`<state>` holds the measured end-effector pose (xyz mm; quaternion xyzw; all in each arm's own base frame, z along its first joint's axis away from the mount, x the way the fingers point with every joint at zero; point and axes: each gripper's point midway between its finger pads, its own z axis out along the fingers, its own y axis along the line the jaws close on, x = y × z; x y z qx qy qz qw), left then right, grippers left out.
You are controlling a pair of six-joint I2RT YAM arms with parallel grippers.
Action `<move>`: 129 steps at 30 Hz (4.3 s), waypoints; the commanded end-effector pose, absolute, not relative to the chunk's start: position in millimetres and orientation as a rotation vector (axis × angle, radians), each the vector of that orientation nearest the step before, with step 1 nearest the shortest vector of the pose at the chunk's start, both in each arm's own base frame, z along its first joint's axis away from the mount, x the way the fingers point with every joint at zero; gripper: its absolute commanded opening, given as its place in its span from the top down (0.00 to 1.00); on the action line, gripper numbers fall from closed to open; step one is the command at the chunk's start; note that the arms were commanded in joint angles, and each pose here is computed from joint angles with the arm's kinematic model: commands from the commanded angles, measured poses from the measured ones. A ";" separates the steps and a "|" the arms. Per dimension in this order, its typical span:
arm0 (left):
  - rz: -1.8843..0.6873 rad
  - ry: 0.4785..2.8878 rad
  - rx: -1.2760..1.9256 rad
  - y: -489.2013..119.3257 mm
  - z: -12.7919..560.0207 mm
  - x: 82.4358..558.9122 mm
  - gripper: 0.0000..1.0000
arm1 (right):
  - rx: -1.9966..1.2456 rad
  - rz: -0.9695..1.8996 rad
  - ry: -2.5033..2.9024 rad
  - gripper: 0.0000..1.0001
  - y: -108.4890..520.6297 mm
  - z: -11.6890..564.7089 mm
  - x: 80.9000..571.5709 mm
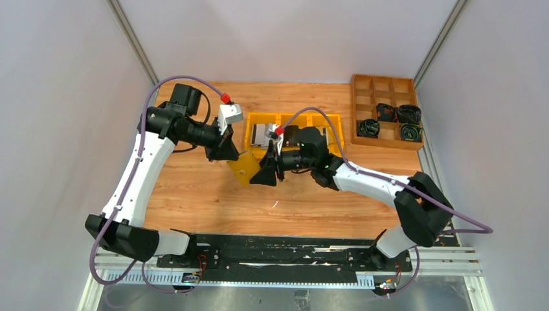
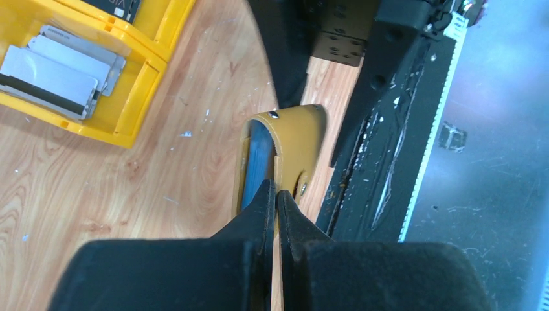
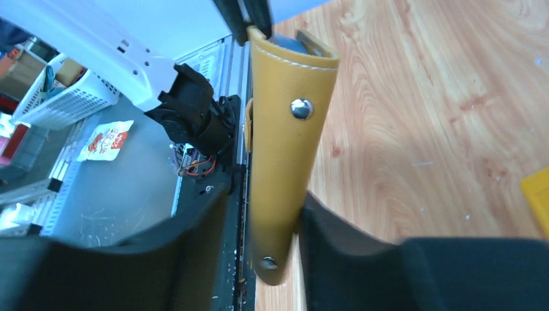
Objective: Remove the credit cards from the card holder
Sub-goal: Open the card holder at the center of the board.
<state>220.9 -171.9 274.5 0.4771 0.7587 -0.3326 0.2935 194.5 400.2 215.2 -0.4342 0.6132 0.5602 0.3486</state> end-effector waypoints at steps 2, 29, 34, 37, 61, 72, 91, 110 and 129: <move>-0.983 2.001 1.210 -180.8 298.4 204.4 1.00 | -1.085 1.550 1.419 0.68 390.8 266.9 178.1; -1.192 1.886 1.193 -193.2 319.6 164.6 0.68 | -1.454 1.782 1.435 0.99 371.9 289.5 147.2; -1.201 1.924 1.190 -193.4 309.7 169.6 0.97 | -1.395 1.692 1.478 0.75 378.3 291.0 161.6; -1.177 2.014 1.151 -191.7 299.9 181.6 1.00 | -1.213 1.491 1.596 0.56 384.8 291.0 198.0; -0.968 1.991 0.337 -189.3 330.2 279.0 1.00 | -0.301 1.114 1.864 0.41 408.0 310.4 259.6; -0.988 1.972 0.274 -188.8 333.0 279.1 1.00 | -0.175 1.072 1.831 0.60 403.1 318.9 275.9; -0.931 1.964 0.168 -177.5 338.7 286.3 1.00 | -0.125 0.797 1.926 0.75 415.8 305.9 297.3; -0.983 1.924 0.090 -168.4 356.5 291.1 1.00 | -0.110 0.858 1.957 0.59 428.1 284.9 283.2; -1.333 1.791 0.059 -184.2 404.4 275.1 1.00 | -0.059 1.121 1.934 0.56 432.3 287.6 272.0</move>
